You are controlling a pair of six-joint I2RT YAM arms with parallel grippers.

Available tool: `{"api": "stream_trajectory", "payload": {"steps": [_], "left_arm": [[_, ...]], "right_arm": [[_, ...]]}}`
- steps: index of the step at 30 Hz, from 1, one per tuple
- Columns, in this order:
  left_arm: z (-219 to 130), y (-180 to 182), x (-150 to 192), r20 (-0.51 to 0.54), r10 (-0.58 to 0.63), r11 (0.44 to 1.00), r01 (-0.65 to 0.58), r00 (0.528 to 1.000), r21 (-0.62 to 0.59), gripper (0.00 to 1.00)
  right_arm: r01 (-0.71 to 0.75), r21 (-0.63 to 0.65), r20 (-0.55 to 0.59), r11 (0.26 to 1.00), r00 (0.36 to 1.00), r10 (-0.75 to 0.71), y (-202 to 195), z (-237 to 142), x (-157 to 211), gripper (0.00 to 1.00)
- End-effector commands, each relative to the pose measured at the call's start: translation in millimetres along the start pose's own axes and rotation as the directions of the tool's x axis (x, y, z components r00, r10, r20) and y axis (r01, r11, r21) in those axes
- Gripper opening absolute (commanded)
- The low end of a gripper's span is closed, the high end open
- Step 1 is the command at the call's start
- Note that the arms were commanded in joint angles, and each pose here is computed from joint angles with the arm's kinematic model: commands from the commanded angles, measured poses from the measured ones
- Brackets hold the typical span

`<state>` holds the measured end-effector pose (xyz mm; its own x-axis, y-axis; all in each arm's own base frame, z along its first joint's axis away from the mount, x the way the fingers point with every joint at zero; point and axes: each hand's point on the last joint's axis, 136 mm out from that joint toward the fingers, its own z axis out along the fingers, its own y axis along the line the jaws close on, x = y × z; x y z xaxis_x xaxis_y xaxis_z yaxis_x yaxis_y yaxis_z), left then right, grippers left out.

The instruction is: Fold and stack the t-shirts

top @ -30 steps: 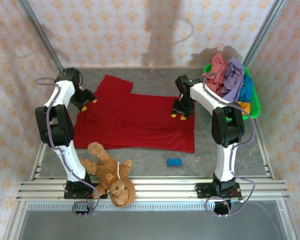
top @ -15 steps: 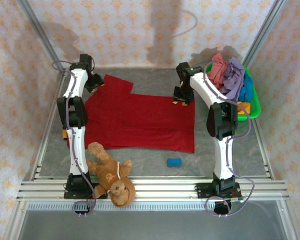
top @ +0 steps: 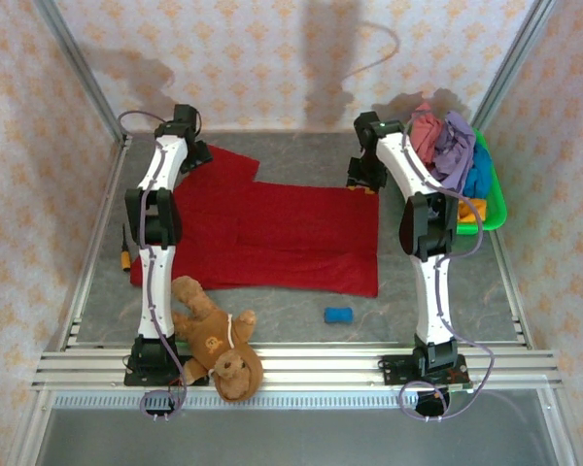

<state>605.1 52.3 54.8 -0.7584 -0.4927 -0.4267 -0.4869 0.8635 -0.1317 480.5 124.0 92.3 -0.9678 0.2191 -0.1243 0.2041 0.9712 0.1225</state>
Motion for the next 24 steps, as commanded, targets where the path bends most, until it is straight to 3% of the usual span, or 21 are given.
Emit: {"api": "stream_trajectory", "payload": {"steps": [1, 12, 24], "left_arm": [[15.4, 10.4, -1.0, 0.027, 0.06, 0.994, -0.058, 0.998, -0.092, 0.57], [8.0, 10.6, -4.2, 0.015, 0.048, 0.997, -0.047, 0.999, -0.067, 0.57], [-20.6, 17.0, -17.6, 0.028, 0.012, 1.0, -0.012, 1.0, -0.015, 0.57]], "right_arm": [[0.011, 0.059, -0.03, 0.998, 1.0, -0.009, -12.4, 14.6, -0.5, 0.4], [-0.079, 0.122, -0.02, 0.989, 0.996, 0.082, -50.2, 35.2, -17.5, 0.4], [-0.06, 0.13, 0.02, 0.99, 0.998, 0.058, -59.4, 49.2, -40.5, 0.39]]}}
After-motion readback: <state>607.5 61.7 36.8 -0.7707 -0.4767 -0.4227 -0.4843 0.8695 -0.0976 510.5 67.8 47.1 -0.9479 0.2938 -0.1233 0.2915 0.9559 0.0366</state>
